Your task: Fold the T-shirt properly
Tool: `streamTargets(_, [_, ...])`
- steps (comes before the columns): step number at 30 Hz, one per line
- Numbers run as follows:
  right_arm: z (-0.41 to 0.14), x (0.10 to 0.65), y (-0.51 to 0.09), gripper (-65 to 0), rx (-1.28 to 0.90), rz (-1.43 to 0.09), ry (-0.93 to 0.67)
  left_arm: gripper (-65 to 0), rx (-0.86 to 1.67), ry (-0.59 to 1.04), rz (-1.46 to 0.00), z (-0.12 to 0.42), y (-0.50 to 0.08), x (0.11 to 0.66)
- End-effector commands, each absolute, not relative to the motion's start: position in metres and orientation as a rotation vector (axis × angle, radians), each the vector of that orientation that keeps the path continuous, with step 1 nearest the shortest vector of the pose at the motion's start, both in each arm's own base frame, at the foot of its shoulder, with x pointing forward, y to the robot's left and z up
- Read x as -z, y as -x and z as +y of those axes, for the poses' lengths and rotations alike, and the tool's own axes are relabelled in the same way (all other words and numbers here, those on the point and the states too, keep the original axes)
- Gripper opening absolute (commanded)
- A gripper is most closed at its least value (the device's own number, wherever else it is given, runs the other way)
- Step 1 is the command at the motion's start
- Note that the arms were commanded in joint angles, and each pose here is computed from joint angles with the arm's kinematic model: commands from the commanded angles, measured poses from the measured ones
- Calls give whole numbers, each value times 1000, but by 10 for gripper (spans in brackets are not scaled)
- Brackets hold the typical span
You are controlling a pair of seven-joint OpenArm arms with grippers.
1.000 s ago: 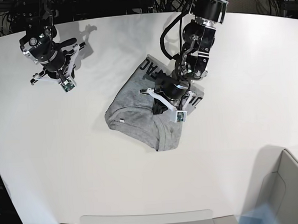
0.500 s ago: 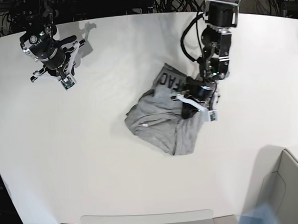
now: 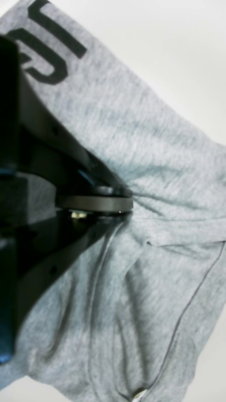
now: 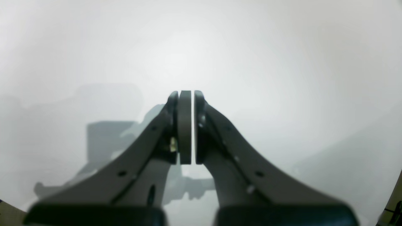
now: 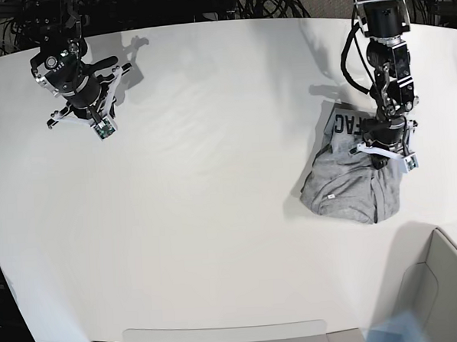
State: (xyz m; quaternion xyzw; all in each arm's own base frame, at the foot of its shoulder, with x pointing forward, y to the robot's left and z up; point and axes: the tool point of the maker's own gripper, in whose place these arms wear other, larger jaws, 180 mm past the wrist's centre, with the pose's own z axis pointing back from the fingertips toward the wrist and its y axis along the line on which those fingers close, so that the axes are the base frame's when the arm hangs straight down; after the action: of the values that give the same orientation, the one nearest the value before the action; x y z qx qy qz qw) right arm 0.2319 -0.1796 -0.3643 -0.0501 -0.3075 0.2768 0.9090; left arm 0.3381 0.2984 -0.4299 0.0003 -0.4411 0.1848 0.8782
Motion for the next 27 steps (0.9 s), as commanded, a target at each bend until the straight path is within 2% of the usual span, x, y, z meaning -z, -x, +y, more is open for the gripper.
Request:
streamTargets(1, [-179, 350, -239, -642, -578, -686, 117, -650, -365, -14, -957, 301, -346, 413])
streamTargets(8, [-175, 321, -258, -642, -587, -794, 140, -650, -221, 19, -1248, 265, -361, 302])
streamTargets(12, [-172, 313, -259, -642, -538, -892, 104, -650, -150, 32, -1309, 244, -338, 273])
streamTargets(15, [-171, 317, -247, -642, -510, -911, 76, -650, -115, 37, -1277, 232, -309, 278])
streamTargets(20, [-171, 337, -203, -642, -479, -821, -41, -650, -67, 47, -1188, 216, -254, 289])
streamTargets(27, [-206, 343, -140, -642, -306, -705, -141, -650, -94, -41, -953, 244, -171, 333])
